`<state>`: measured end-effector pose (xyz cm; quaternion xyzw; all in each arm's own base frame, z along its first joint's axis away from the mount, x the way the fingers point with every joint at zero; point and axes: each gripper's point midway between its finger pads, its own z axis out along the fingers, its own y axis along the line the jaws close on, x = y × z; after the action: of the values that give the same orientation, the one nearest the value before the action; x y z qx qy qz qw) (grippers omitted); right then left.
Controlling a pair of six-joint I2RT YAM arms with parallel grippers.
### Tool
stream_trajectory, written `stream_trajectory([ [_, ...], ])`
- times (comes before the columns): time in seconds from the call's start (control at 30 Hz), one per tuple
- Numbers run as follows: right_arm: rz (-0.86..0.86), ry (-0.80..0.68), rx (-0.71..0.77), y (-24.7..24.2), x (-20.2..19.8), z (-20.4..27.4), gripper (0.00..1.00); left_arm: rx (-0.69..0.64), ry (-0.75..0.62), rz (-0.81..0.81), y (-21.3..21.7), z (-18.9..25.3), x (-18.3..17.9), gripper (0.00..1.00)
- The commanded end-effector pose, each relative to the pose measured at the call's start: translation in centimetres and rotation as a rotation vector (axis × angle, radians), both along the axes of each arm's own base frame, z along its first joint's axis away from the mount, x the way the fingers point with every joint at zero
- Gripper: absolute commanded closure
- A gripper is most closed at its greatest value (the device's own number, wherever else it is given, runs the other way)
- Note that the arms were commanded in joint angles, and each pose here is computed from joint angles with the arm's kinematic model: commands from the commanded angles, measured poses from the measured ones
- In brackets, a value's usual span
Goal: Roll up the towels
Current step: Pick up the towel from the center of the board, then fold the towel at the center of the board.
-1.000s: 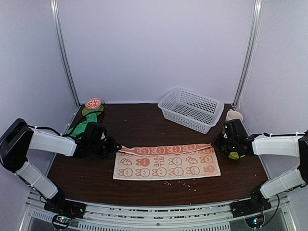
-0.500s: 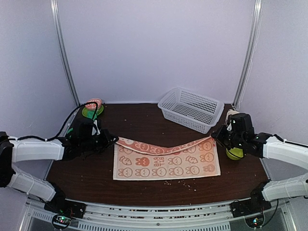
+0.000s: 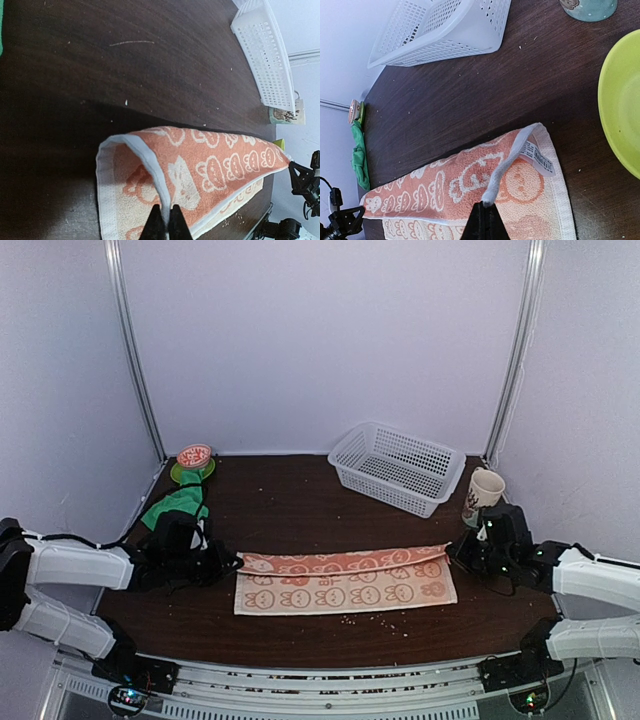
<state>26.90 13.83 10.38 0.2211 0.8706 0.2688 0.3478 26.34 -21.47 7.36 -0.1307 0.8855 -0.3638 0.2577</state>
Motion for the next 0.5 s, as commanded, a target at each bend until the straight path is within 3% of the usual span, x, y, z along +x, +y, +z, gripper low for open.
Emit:
stream_trajectory([
  [0.0, -0.028, -0.034, -0.001, -0.4, 0.3, 1.1, 1.0, -0.072, -0.017, -0.034, -1.2, 1.2, -0.1, 1.0],
  [0.33, -0.009, -0.113, 0.057, 0.9, 1.9, 6.2, 1.0, -0.099, -0.072, -0.026, -1.6, 5.0, 0.9, 1.0],
  [0.47, 0.006, -0.089, 0.053, 0.6, 0.6, 4.8, 1.0, -0.081, -0.078, -0.041, -1.5, 4.9, -0.1, 1.0],
])
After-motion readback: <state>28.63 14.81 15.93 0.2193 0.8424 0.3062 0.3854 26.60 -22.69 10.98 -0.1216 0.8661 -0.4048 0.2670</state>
